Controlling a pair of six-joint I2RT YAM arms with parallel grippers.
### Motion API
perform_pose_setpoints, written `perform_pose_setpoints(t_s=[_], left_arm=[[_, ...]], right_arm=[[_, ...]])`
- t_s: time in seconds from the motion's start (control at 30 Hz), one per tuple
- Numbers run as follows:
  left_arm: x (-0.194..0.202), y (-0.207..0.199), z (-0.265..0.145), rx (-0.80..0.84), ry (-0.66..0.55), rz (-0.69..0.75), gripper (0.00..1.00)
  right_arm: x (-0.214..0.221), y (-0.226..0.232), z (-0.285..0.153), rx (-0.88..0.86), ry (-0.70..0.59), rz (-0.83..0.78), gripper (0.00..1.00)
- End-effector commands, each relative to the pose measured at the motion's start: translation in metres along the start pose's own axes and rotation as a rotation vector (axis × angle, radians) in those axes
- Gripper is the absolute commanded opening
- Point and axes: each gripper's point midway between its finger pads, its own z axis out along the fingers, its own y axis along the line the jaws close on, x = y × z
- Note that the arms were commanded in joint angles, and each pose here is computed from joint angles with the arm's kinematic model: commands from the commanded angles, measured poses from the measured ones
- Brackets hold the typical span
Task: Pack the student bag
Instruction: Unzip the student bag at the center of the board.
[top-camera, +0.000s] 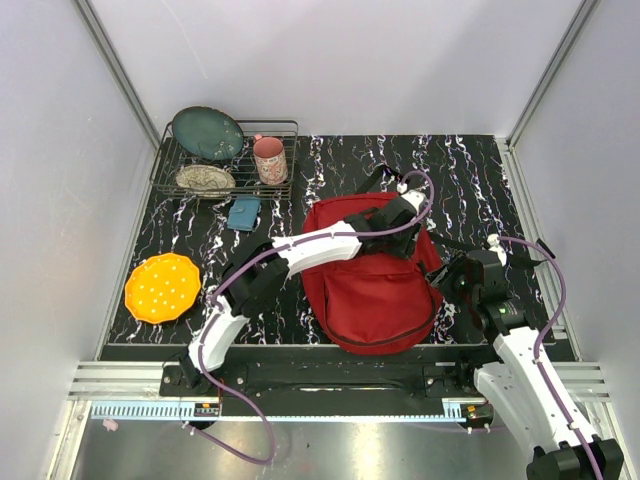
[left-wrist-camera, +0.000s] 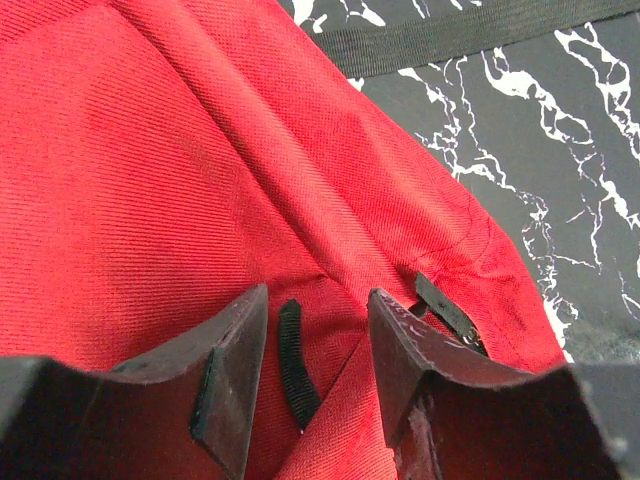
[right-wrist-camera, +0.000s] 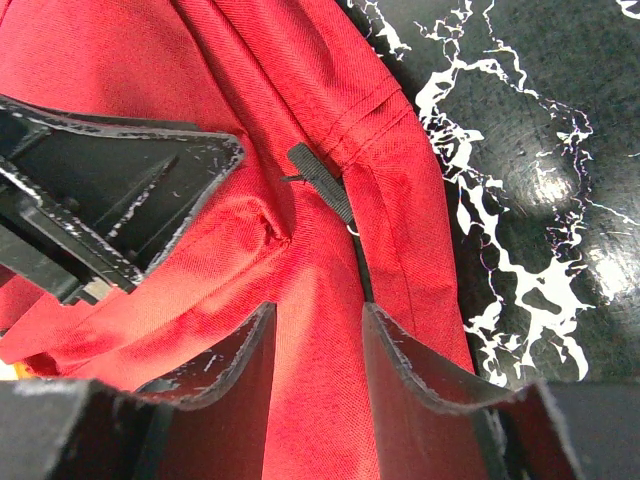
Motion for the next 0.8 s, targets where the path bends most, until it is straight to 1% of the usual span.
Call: perform_pose_setpoints(t_s=[0.0, 0.1, 0.17, 0.2, 0.27, 0.37, 0.4, 0.53, 0.6, 0.63, 0.7, 0.73, 0.77], left_arm=[[0.063, 0.034, 0.013, -0.156, 0.202, 0.066, 0.49], [0.070, 0.048, 0.012, -0.225, 0.208, 0.078, 0.45], [0.072, 0.058, 0.010, -0.270, 0.206, 0.087, 0.40], [0.073, 0.061, 0.009, -0.282, 0.212, 0.091, 0.34], [0.073, 0.066, 0.008, -0.308, 0.210, 0.101, 0.26], [0.070, 0.067, 0.006, -0.316, 0.208, 0.106, 0.05], [0.069, 0.066, 0.005, -0.315, 0.206, 0.107, 0.00], [0.054, 0.058, -0.007, -0.300, 0.161, 0.113, 0.00], [0.034, 0.050, -0.020, -0.276, 0.096, 0.101, 0.00], [0.034, 0.052, -0.026, -0.286, 0.085, 0.099, 0.00], [0.011, 0.044, -0.044, -0.263, 0.008, 0.079, 0.00], [0.013, 0.047, -0.049, -0.274, 0.002, 0.076, 0.00], [0.001, 0.044, -0.062, -0.263, -0.034, 0.066, 0.00]], right_arm=[[-0.005, 0.001, 0.000, -0.002, -0.020, -0.016, 0.45], [-0.005, 0.002, -0.001, -0.008, -0.019, -0.016, 0.45], [-0.004, 0.001, 0.000, -0.008, -0.016, -0.017, 0.45], [-0.005, 0.001, 0.000, -0.007, -0.017, -0.017, 0.45], [-0.005, 0.002, -0.001, -0.009, -0.020, -0.016, 0.45], [-0.005, 0.002, 0.000, -0.008, -0.018, -0.016, 0.46], [-0.005, 0.002, 0.000, -0.008, -0.019, -0.016, 0.46], [-0.005, 0.002, 0.000, -0.009, -0.020, -0.014, 0.46], [-0.005, 0.002, 0.001, -0.007, -0.017, -0.014, 0.46], [-0.004, 0.002, 0.001, -0.008, -0.016, -0.016, 0.46], [-0.002, 0.001, 0.002, -0.006, -0.007, -0.014, 0.46], [-0.003, 0.003, 0.003, -0.015, -0.008, -0.011, 0.46], [-0.003, 0.004, 0.004, -0.018, -0.005, -0.011, 0.47]])
